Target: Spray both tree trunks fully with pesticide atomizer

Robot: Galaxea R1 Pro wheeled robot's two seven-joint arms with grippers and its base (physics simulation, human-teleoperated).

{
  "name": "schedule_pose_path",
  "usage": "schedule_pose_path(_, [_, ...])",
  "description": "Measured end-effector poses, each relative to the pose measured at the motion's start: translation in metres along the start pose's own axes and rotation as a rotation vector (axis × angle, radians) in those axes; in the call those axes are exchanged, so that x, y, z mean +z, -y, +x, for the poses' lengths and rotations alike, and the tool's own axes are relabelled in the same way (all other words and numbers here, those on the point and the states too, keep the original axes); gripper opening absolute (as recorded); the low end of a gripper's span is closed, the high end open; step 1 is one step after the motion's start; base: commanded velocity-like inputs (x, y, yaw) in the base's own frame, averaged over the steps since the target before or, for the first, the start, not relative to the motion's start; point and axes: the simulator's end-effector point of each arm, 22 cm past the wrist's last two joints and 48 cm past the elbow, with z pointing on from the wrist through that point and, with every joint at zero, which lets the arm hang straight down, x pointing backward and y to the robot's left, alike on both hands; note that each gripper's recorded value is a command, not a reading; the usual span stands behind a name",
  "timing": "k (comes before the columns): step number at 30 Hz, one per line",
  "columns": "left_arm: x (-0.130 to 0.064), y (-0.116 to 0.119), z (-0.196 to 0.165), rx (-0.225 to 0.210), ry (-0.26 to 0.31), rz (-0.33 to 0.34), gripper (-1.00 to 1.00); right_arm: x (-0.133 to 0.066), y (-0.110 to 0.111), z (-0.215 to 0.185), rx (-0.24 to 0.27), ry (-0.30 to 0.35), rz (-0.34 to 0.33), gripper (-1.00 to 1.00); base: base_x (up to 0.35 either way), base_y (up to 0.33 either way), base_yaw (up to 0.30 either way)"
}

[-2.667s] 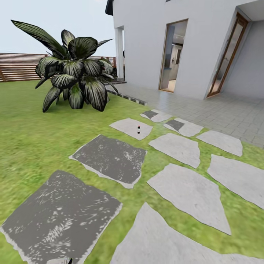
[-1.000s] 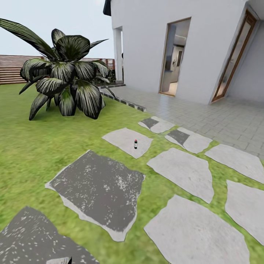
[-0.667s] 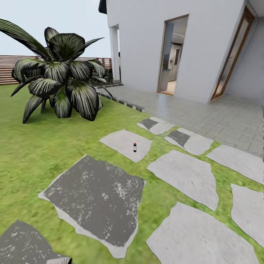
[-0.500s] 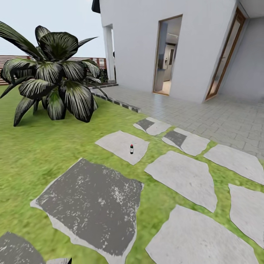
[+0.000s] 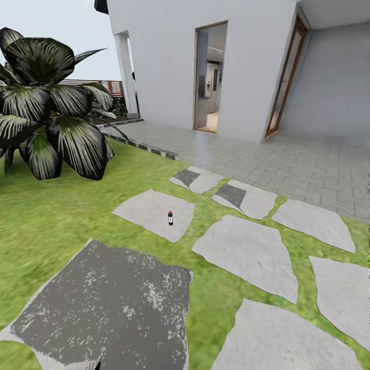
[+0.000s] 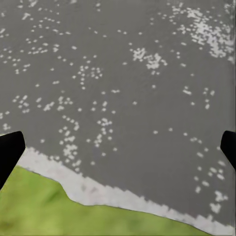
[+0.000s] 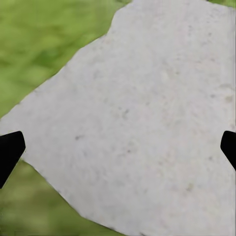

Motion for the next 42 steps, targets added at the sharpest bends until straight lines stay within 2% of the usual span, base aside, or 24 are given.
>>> schedule_pose_path(17, [0.0000, 0.0008, 0.0003, -0.001, -0.001, 0.001, 1.00, 0.0000, 0.0000, 0.0001, 0.000, 0.000, 0.000, 1.00, 0.301, 0.213, -0.252])
schedule_pose_path(42, [0.0000, 0.0004, 0.0002, -0.001, 0.000, 0.000, 1.00, 0.0004, 0.0002, -0.0013, 0.001, 0.003, 0.001, 1.00, 0.257, 0.249, -0.007])
